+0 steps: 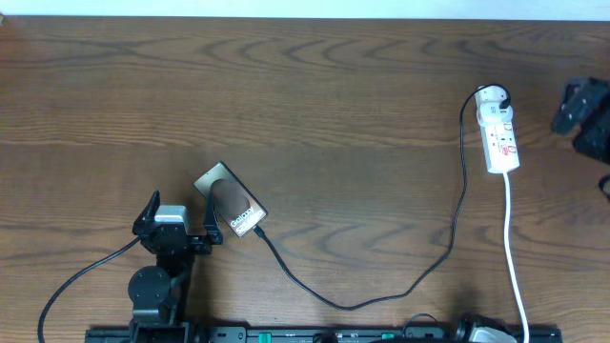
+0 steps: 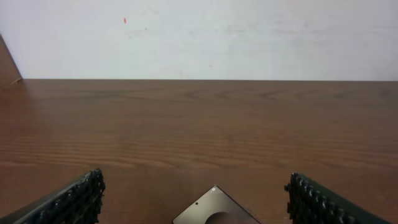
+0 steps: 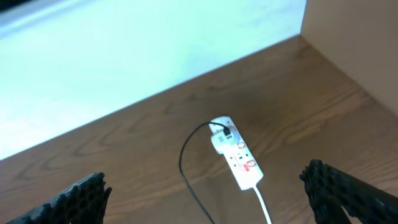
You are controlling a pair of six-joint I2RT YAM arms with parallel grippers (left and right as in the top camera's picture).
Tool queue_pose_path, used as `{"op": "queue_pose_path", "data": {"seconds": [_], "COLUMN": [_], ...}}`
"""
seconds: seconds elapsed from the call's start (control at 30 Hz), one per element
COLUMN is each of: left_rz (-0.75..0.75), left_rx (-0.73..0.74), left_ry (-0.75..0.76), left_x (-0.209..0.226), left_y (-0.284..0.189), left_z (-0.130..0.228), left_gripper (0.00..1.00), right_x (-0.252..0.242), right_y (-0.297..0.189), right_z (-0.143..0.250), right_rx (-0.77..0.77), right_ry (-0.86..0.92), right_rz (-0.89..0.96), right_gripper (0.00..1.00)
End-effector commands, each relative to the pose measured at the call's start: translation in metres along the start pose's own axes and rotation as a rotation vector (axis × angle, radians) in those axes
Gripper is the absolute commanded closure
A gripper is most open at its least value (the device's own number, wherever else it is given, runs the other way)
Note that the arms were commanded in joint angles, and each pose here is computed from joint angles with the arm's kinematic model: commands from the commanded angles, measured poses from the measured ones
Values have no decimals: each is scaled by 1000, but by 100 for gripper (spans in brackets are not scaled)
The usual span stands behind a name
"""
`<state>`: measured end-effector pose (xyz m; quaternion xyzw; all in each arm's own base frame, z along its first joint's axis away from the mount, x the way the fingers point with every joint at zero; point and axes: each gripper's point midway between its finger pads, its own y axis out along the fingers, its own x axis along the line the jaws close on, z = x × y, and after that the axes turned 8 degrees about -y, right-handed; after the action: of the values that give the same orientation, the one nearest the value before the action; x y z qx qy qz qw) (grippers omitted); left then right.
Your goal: Plug charger to phone and switch on socket
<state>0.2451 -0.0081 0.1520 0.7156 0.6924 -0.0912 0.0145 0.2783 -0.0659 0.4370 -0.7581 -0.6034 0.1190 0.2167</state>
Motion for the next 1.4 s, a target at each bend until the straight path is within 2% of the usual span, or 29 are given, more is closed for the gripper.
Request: {"op": "queue_pose_path", "data": {"seconds": [0.0,0.47,0.67,0.97,1.37], "left_rz": [36,36,36,36,36], "left_rx": [47,47,47,47,47], "left_ry": [15,16,15,15,15], "left_x": [-5,-5,-5,-5,-5], "left_y": [0,0,0,0,0], "left_z": [14,14,14,14,14], "left_gripper": [8,8,8,8,8], "right_x": [5,18,20,38,54], "right_y": [-20,-47,-28,10,28], "right_z": [-2,25,41,68,112], "right_rx": [-38,-24,-70,-217,-348], "right_ry": [0,-38,-43,-69,-86], "right_rz": [-15,-57,-72,-155,-241], "right_gripper": [1,1,1,1,1]}}
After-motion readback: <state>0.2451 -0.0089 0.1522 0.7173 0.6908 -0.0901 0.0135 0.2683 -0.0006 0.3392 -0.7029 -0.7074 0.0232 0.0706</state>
